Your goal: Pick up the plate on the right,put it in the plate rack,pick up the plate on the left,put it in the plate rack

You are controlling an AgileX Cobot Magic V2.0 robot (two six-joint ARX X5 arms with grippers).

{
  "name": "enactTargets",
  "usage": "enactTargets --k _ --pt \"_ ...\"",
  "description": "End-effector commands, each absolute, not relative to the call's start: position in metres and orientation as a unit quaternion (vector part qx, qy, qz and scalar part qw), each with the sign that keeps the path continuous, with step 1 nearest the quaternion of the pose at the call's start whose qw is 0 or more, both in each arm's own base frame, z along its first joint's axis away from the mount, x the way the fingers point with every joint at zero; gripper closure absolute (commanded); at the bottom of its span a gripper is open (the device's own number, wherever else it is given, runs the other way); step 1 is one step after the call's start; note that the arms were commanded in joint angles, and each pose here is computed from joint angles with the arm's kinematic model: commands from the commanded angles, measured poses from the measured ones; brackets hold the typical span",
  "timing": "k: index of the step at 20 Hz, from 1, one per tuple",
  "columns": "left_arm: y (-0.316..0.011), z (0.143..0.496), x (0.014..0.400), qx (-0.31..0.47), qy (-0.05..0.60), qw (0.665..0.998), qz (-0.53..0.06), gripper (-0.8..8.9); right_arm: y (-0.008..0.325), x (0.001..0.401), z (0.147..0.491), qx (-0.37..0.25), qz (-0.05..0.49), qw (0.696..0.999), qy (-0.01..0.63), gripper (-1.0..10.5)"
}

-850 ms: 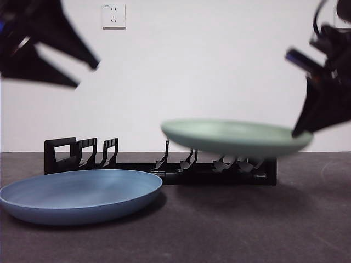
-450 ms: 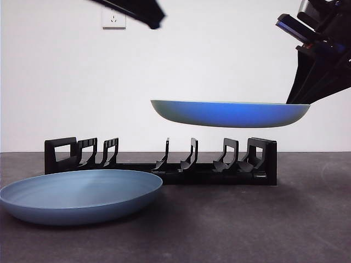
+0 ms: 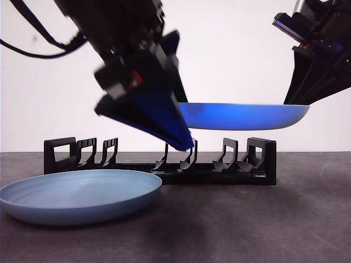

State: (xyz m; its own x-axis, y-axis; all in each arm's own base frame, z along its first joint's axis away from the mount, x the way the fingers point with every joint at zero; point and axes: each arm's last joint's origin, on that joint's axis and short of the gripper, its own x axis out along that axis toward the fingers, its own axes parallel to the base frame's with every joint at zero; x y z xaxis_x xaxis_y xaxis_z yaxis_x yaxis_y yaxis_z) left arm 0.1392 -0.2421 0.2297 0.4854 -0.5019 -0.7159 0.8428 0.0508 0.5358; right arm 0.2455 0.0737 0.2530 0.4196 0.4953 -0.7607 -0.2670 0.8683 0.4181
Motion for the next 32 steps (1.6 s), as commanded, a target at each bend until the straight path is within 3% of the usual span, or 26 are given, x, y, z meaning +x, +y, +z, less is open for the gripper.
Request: enactTargets --k 1,3,4,10,13,14,16,20,24,28,32 --pt "-0.246 0.231 0.141 0.499 0.156 0.706 -0.478 5.98 0.075 0.246 0.254 0.112 0.237 0.834 0.485 9.6" --pt "-0.247 0.233 0.142 0.496 0.149 0.710 -0.478 8.02 0.075 0.246 0.254 0.112 0.237 0.834 0.485 9.6" --pt "-0.247 0.233 0.142 0.495 0.148 0.711 -0.478 8.22 0.075 0.246 0.254 0.112 0.237 0.834 0.485 9.6" --pt "-0.248 0.233 0.142 0.488 0.144 0.707 -0.491 8.23 0.074 0.247 0.257 0.108 0.239 0.840 0.475 9.4" --pt "-0.249 0.234 0.140 0.483 0.139 0.706 -0.499 8.23 0.074 0.247 0.267 0.107 0.244 0.856 0.442 7.3" --pt "-0.251 0.235 0.140 0.473 0.134 0.709 -0.506 8.23 0.074 0.247 0.271 0.106 0.246 0.864 0.426 7.2" --pt "-0.254 0.239 0.140 0.421 0.136 0.733 -0.516 8.23 0.072 0.246 0.283 0.108 0.246 0.883 0.384 7.2" --pt "-0.245 0.261 0.156 0.307 0.168 0.809 -0.473 8.23 0.066 0.238 0.311 0.102 0.193 0.932 0.288 7.3" --pt "-0.208 0.301 0.189 0.158 0.159 0.878 -0.424 8.23 0.059 0.225 0.333 0.100 0.149 0.959 0.217 7.3" --pt "-0.157 0.325 0.219 0.036 0.132 0.905 -0.403 8.23 0.058 0.222 0.335 0.099 0.142 0.962 0.211 7.3" --pt "-0.114 0.330 0.247 -0.059 0.131 0.897 -0.419 8.23 0.058 0.222 0.335 0.099 0.143 0.962 0.211 7.3"
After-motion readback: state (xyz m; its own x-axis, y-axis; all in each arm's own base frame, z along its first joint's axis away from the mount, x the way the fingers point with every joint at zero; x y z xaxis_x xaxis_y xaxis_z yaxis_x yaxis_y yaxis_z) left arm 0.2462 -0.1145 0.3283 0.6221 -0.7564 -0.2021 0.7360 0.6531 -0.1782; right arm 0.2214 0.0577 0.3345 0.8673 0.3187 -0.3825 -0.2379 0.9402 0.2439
